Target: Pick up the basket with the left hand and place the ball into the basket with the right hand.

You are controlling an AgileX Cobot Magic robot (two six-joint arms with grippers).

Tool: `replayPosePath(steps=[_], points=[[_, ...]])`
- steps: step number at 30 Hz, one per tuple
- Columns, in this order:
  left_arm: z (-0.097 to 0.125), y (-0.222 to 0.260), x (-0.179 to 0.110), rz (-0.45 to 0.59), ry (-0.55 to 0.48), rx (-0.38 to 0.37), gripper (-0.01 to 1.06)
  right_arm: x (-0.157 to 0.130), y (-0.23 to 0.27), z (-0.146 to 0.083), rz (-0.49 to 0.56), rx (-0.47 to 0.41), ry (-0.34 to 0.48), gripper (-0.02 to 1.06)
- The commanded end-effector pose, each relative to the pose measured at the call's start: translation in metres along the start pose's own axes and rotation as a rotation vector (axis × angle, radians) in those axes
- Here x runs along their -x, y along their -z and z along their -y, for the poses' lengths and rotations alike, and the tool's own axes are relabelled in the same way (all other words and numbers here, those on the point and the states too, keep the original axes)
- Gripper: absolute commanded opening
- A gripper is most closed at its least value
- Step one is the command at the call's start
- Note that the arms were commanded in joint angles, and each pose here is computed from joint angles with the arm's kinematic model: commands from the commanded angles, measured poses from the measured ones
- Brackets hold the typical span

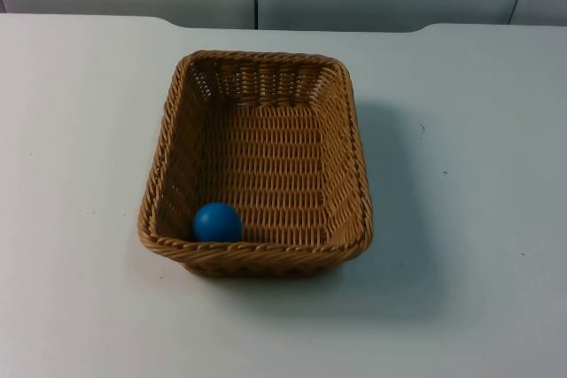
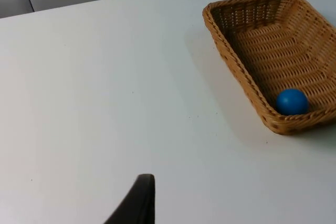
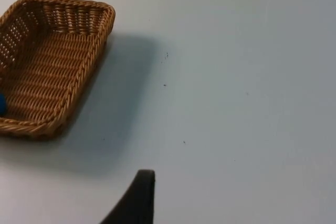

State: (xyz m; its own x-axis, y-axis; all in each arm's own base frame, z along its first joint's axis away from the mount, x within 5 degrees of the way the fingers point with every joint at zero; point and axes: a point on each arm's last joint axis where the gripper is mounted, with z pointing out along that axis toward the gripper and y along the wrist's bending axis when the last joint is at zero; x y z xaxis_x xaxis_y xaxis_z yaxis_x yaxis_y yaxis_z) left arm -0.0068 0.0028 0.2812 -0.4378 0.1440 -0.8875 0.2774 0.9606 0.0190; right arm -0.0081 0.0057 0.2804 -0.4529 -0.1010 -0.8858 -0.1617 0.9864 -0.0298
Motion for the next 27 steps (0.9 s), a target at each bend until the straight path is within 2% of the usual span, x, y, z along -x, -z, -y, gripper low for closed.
replayPosePath(steps=[1,11,14,18,19,23,24,27], points=[[0.0008,-0.0008,-0.0015,-0.001,0.001,-0.011,1.02,-0.0009,-0.0009,-0.0005,0.002,0.007,-0.006,1.01],[0.0008,-0.0008,-0.0015,-0.001,0.001,-0.011,1.02,-0.0009,-0.0006,-0.0003,0.004,0.039,0.013,1.01],[0.0010,-0.0008,-0.0015,-0.001,0.011,0.009,1.02,-0.0009,-0.0006,-0.0003,0.005,0.041,0.014,1.01],[0.0013,-0.0008,-0.0015,-0.003,0.061,0.116,1.02,-0.0006,-0.0012,-0.0009,0.002,-0.039,-0.027,1.01],[0.0013,-0.0008,-0.0015,-0.003,0.061,0.116,1.02,-0.0006,-0.0012,-0.0009,0.002,-0.039,-0.027,1.01],[0.0022,-0.0009,-0.0013,-0.004,0.119,0.230,1.02,-0.0003,-0.0018,-0.0013,0.000,-0.107,-0.063,1.01],[0.0022,-0.0009,-0.0013,-0.004,0.119,0.230,1.02,-0.0003,-0.0018,-0.0013,0.000,-0.107,-0.063,1.01],[0.0027,-0.0010,-0.0012,-0.005,0.152,0.293,1.02,-0.0002,-0.0019,-0.0015,-0.001,-0.127,-0.074,1.01]])
